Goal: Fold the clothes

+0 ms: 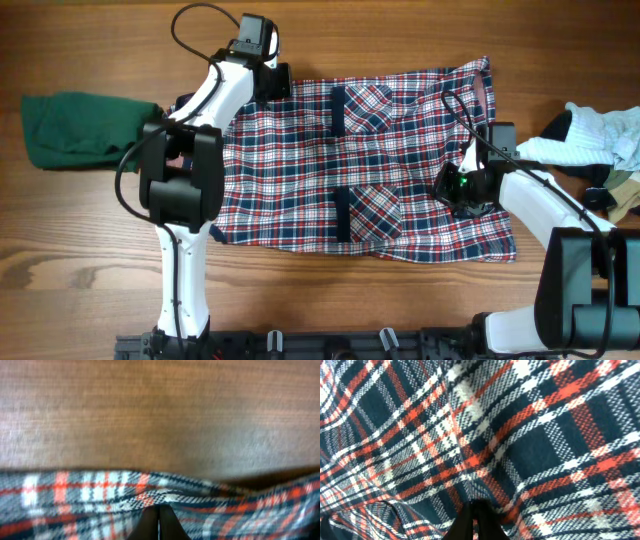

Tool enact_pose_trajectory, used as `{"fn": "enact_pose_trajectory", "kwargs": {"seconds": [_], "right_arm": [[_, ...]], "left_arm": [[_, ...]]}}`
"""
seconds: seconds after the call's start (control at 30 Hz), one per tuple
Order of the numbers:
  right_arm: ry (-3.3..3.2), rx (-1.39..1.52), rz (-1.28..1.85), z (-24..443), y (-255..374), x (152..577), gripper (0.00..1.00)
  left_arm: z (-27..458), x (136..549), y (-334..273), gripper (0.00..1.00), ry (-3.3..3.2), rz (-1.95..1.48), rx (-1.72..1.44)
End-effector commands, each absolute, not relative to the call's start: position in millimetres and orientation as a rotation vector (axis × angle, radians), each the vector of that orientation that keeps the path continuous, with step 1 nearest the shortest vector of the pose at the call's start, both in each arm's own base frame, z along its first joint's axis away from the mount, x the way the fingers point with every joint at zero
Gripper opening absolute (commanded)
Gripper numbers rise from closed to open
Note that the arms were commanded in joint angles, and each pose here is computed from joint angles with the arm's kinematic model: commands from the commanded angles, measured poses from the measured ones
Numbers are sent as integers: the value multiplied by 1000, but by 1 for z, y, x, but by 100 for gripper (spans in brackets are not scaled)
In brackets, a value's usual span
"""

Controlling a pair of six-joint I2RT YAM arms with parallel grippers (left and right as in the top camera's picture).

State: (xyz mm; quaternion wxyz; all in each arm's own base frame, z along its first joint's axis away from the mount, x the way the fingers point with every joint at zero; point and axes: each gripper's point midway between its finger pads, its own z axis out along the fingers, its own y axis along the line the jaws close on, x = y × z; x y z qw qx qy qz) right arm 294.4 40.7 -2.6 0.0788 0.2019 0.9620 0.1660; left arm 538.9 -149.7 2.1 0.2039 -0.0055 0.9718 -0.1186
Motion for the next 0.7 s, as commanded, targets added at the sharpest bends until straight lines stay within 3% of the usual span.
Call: {"fn": "enact_pose_trajectory", "kwargs": {"seconds": [0.0, 0.13, 0.23, 0.3, 0.37, 0.43, 0.57, 0.67], "right_arm": [[2861, 553, 550, 0, 47, 301, 4], [2750, 350, 701, 37, 65, 338, 4], [2747, 234, 685, 68, 65, 353, 5], [2757, 171, 675, 77, 65, 352, 21], [2770, 127, 690, 81, 67, 344, 36], [2762, 83, 681, 91, 68, 338, 45], [2662, 48, 661, 138, 68, 324, 49], [2602, 201, 602, 176, 58, 300, 64]], "left_arm": [[-46, 540, -138, 4, 2758, -301, -97], [5, 566, -129, 6, 2713, -342, -126], [81, 558, -107, 45, 2748, -300, -137], [119, 537, -89, 55, 2787, -256, -177], [150, 506, -76, 57, 2837, -241, -211], [176, 475, -65, 55, 2881, -207, -237], [224, 413, -26, 55, 2915, 68, -379], [266, 386, 0, 55, 2809, 155, -506]]}}
